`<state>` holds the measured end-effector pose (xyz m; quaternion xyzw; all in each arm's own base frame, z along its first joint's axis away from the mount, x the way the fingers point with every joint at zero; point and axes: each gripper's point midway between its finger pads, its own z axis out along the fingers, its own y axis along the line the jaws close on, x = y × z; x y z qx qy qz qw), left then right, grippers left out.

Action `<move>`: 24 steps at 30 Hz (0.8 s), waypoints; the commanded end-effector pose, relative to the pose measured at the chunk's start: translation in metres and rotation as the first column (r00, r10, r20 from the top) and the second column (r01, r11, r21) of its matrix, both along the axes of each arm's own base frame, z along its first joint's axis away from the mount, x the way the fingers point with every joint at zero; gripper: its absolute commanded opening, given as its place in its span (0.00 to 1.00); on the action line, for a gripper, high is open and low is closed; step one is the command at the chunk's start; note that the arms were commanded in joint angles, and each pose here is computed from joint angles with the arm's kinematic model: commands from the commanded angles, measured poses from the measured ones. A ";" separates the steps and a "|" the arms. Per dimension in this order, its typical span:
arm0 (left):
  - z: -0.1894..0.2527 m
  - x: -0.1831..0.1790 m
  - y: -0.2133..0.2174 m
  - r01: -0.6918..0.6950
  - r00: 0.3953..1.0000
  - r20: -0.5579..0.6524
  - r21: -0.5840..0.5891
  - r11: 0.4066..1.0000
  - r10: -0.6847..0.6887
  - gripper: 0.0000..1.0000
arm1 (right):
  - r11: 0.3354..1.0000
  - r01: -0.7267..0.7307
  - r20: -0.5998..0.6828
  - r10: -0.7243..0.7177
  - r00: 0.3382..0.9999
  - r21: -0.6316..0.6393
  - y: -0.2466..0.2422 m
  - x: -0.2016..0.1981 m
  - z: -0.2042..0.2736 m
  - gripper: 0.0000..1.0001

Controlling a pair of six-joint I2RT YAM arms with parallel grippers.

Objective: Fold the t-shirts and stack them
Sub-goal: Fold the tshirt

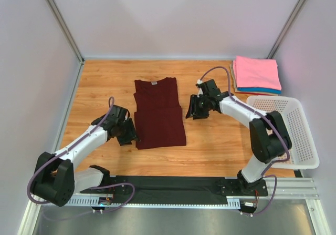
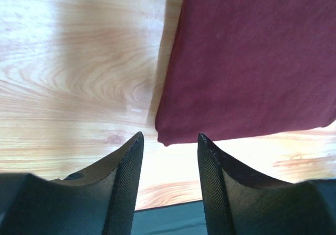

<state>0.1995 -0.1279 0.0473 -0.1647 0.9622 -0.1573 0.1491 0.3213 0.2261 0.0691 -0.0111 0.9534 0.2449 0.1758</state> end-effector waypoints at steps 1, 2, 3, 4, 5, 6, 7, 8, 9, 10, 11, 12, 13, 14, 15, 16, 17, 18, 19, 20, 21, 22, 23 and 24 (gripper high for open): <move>-0.011 -0.010 -0.005 0.009 1.000 -0.002 -0.050 0.999 -0.009 0.54 | 0.996 -0.042 -0.047 0.045 0.998 0.072 0.007 -0.037 0.010 0.47; -0.013 -0.010 -0.008 0.011 1.000 -0.004 -0.070 0.997 -0.011 0.54 | 0.997 -0.046 -0.050 0.049 0.998 0.070 0.006 -0.041 0.009 0.48; -0.012 -0.004 -0.013 0.013 1.000 0.025 -0.094 0.996 -0.010 0.55 | 0.996 -0.059 -0.065 0.063 0.996 0.064 0.007 -0.052 0.003 0.49; -0.017 -0.007 -0.015 0.002 1.000 0.014 -0.111 0.994 0.000 0.55 | 0.996 -0.066 -0.069 0.070 0.995 0.065 0.008 -0.057 0.001 0.49; -0.019 -0.008 -0.020 0.006 1.000 0.003 -0.143 0.990 -0.005 0.55 | 0.995 -0.072 -0.078 0.077 0.994 0.063 0.007 -0.065 -0.004 0.50; -0.019 -0.007 -0.022 0.005 1.000 0.001 -0.163 0.987 -0.004 0.55 | 0.994 -0.088 -0.082 0.092 0.992 0.059 0.011 -0.070 -0.008 0.50; -0.023 -0.006 -0.021 -0.015 1.000 -0.006 -0.177 0.984 0.014 0.55 | 0.994 -0.089 -0.085 0.094 0.992 0.059 0.012 -0.073 -0.011 0.50; -0.024 -0.007 -0.021 -0.016 1.000 -0.024 -0.190 0.982 0.012 0.55 | 0.994 -0.095 -0.093 0.100 0.991 0.056 0.012 -0.077 -0.015 0.50; -0.026 -0.008 -0.020 -0.018 0.999 -0.033 -0.188 0.982 0.012 0.55 | 0.993 -0.105 -0.098 0.111 0.989 0.059 0.015 -0.081 -0.021 0.50; -0.027 -0.007 -0.018 -0.025 0.999 -0.038 -0.178 0.984 0.018 0.55 | 0.992 -0.110 -0.110 0.117 0.987 0.068 0.016 -0.085 -0.024 0.50; -0.030 -0.009 -0.016 -0.026 0.999 -0.047 -0.169 0.985 0.018 0.55 | 0.991 -0.113 -0.116 0.121 0.986 0.071 0.017 -0.088 -0.028 0.50; -0.032 -0.009 -0.016 -0.029 0.998 -0.052 -0.165 0.986 0.021 0.55 | 0.991 -0.117 -0.126 0.125 0.984 0.072 0.018 -0.092 -0.032 0.50; -0.035 -0.012 -0.015 -0.033 0.998 -0.063 -0.160 0.987 0.023 0.55 | 0.991 -0.113 -0.133 0.121 0.984 0.071 0.016 -0.094 -0.038 0.49; -0.038 -0.014 -0.014 -0.034 0.997 -0.075 -0.157 0.987 0.023 0.54 | 0.991 -0.114 -0.143 0.124 0.982 0.072 0.016 -0.097 -0.042 0.48; -0.040 -0.017 -0.013 -0.034 0.996 -0.085 -0.151 0.988 0.021 0.53 | 0.989 -0.118 -0.132 0.129 0.983 0.090 0.019 -0.097 -0.043 0.48; -0.042 -0.018 -0.011 -0.038 0.996 -0.087 -0.140 0.989 0.026 0.52 | 0.987 -0.119 -0.147 0.134 0.980 0.109 0.020 -0.101 -0.045 0.47; -0.043 -0.019 -0.009 -0.041 0.996 -0.088 -0.130 0.991 0.029 0.51 | 0.985 -0.126 -0.149 0.142 0.979 0.116 0.022 -0.104 -0.047 0.46; -0.044 -0.021 -0.007 -0.041 0.995 -0.095 -0.120 0.992 0.030 0.51 | 0.984 -0.130 -0.151 0.147 0.978 0.119 0.023 -0.105 -0.049 0.45; -0.044 -0.021 -0.005 -0.045 0.995 -0.092 -0.111 0.993 0.034 0.50 | 0.984 -0.136 -0.150 0.153 0.977 0.117 0.024 -0.106 -0.049 0.45; -0.044 -0.021 -0.005 -0.047 0.995 -0.090 -0.109 0.993 0.037 0.50 | 0.984 -0.136 -0.153 0.152 0.976 0.114 0.024 -0.107 -0.050 0.45; -0.044 -0.022 -0.004 -0.046 0.995 -0.092 -0.104 0.994 0.036 0.49 | 0.984 -0.137 -0.155 0.154 0.976 0.114 0.024 -0.109 -0.052 0.45; -0.044 -0.021 -0.003 -0.048 0.995 -0.088 -0.102 0.994 0.039 0.49 | 0.984 -0.136 -0.157 0.153 0.976 0.115 0.024 -0.109 -0.052 0.44; -0.043 -0.021 -0.004 -0.046 0.996 -0.085 -0.104 0.994 0.037 0.48 | 0.984 -0.137 -0.155 0.154 0.976 0.116 0.025 -0.109 -0.052 0.44; -0.043 -0.021 -0.004 -0.046 0.995 -0.088 -0.103 0.994 0.037 0.48 | 0.984 -0.136 -0.157 0.153 0.976 0.117 0.025 -0.110 -0.052 0.44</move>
